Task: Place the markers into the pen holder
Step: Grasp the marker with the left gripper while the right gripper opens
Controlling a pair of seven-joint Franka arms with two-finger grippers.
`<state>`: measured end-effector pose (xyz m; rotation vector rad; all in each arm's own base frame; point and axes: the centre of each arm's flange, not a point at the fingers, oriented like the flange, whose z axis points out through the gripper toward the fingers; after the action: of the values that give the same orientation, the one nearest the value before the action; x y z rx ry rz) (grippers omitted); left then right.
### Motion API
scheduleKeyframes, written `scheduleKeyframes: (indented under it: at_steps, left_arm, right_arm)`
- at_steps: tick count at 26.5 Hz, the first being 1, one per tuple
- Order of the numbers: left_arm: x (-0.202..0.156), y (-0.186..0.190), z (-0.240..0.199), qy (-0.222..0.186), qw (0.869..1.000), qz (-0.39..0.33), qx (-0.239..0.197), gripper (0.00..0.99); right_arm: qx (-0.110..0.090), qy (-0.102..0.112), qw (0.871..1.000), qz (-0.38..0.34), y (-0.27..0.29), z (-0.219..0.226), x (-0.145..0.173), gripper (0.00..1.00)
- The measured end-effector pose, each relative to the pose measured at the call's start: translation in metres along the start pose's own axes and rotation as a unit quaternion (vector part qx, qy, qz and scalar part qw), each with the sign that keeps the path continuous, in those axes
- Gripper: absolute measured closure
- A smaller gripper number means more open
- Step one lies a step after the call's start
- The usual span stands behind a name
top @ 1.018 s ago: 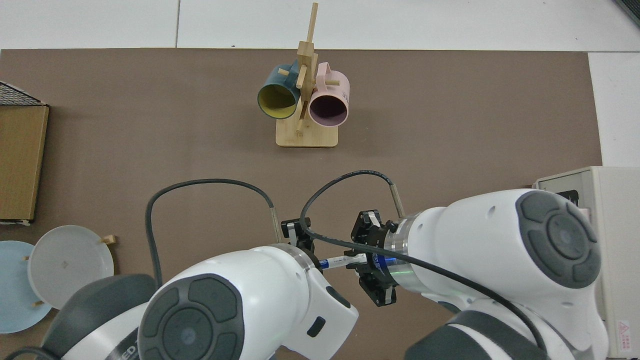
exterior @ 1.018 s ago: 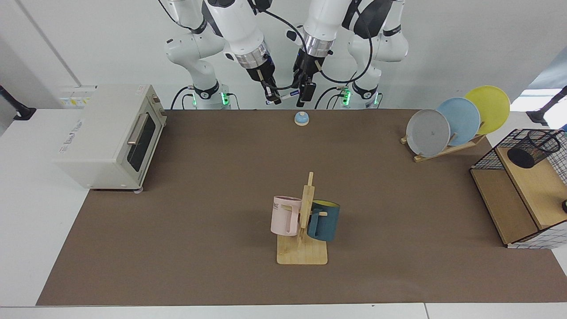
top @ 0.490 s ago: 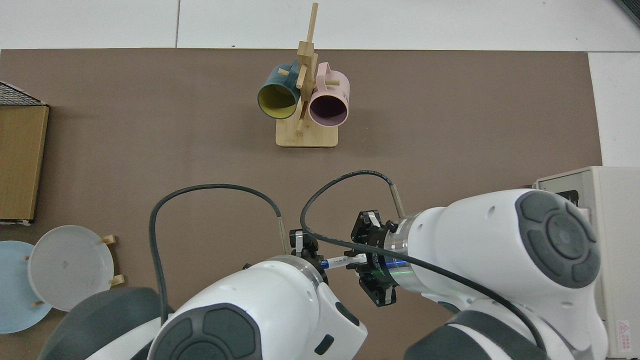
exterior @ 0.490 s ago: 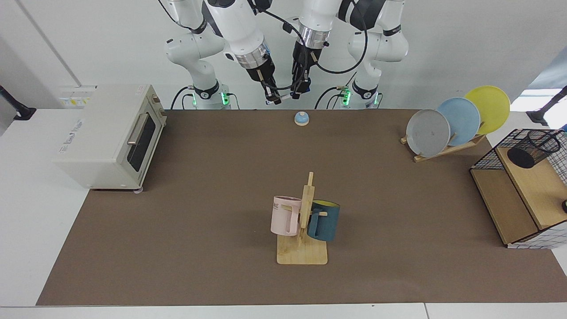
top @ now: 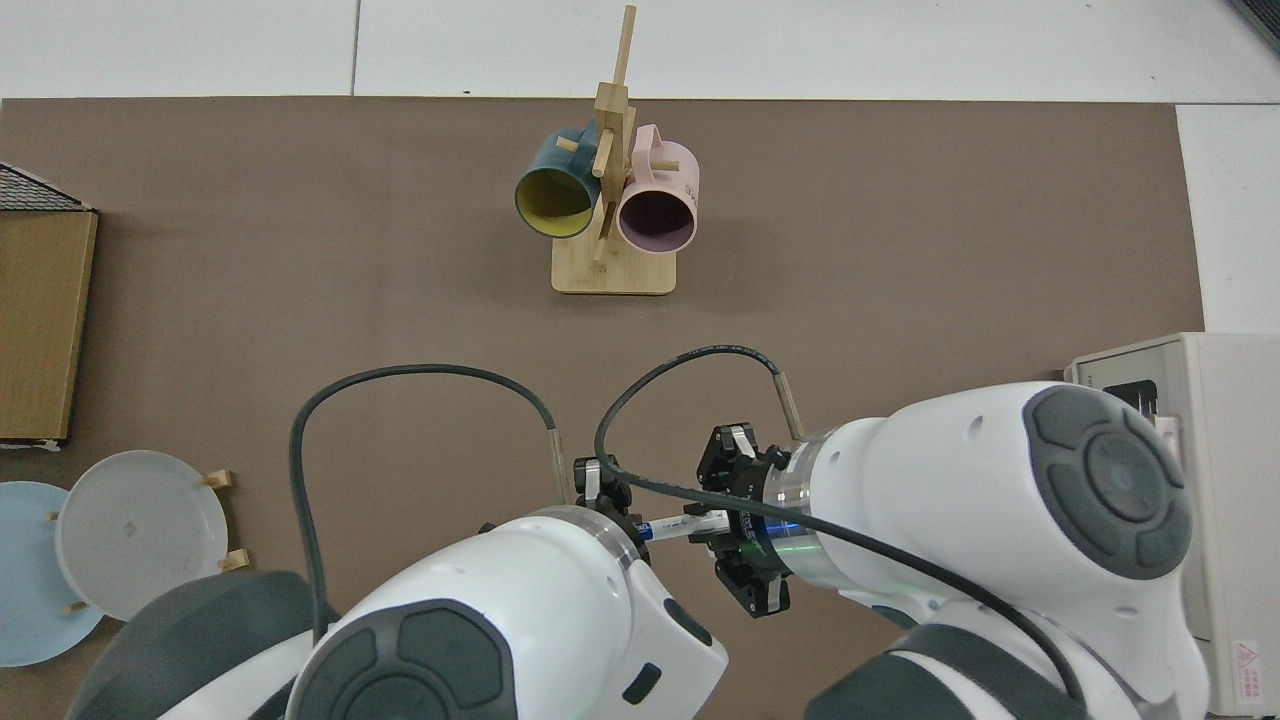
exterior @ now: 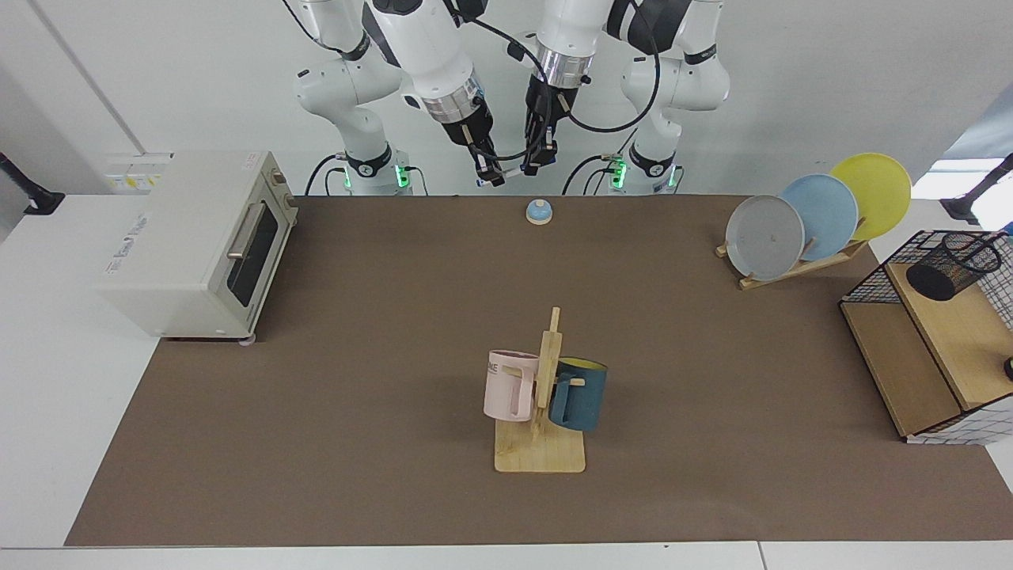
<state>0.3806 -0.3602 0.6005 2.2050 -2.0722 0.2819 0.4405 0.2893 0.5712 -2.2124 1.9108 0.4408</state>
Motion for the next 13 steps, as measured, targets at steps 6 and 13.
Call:
scheduleKeyframes:
  at_steps: [6, 13]
  left_arm:
    - [-0.019, -0.011, 0.002, -0.018, 0.999, -0.02, -0.017, 0.833]
    - [-0.077, -0.047, 0.002, -0.072, 0.994, -0.073, -0.027, 0.833]
  right_arm:
    - [-0.001, 0.001, 0.998, -0.061, 0.001, -0.006, 0.004, 0.5]
    - [-0.005, 0.028, 0.984, -0.176, -0.001, -0.029, 0.043, 0.05]
